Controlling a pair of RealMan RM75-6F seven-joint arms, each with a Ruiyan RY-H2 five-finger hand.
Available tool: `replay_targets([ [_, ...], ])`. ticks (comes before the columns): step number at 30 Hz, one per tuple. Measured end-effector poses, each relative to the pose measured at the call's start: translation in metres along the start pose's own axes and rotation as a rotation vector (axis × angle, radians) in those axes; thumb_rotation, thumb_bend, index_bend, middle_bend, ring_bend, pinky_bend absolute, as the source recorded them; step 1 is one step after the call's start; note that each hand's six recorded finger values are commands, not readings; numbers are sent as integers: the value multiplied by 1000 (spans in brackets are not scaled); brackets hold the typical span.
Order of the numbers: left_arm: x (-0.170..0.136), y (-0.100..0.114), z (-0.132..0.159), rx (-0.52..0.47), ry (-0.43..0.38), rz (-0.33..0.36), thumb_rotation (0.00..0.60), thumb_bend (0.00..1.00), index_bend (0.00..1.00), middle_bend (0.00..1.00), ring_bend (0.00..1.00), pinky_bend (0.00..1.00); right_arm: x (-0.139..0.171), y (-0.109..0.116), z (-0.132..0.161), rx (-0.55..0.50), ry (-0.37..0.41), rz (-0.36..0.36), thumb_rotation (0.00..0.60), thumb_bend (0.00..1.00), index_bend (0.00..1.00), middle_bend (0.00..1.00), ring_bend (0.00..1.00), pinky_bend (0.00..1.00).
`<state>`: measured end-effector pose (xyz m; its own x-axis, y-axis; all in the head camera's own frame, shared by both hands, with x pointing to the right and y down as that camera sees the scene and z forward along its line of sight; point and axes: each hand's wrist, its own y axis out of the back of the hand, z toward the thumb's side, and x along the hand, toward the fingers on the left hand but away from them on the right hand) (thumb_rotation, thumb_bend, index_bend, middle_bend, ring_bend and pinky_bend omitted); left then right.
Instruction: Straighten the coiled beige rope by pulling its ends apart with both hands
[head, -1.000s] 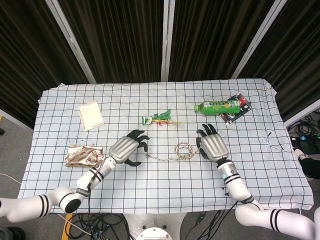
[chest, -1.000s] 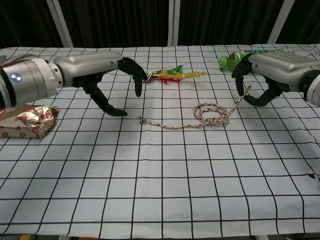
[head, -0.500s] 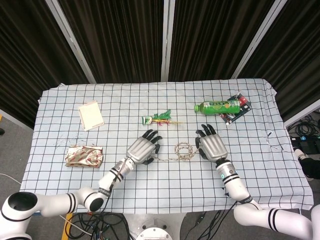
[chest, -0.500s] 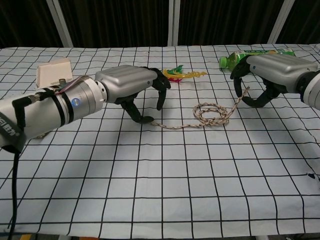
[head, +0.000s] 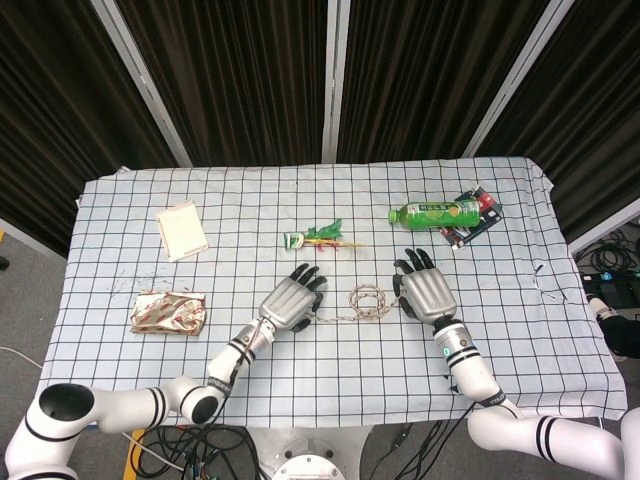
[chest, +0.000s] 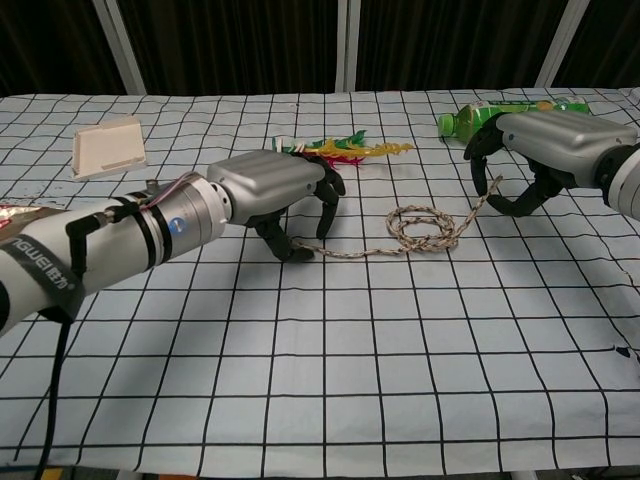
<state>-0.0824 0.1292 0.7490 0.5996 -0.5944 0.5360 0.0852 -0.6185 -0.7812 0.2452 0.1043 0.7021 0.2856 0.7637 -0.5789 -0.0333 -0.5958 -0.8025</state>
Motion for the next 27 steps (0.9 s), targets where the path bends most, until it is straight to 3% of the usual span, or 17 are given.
replay_targets([
  [27,3,-8,0,14,23,-27,600,339,536,125,0,0,1,-3,-5,-11,-7,3,600,508,669,189,0,0],
])
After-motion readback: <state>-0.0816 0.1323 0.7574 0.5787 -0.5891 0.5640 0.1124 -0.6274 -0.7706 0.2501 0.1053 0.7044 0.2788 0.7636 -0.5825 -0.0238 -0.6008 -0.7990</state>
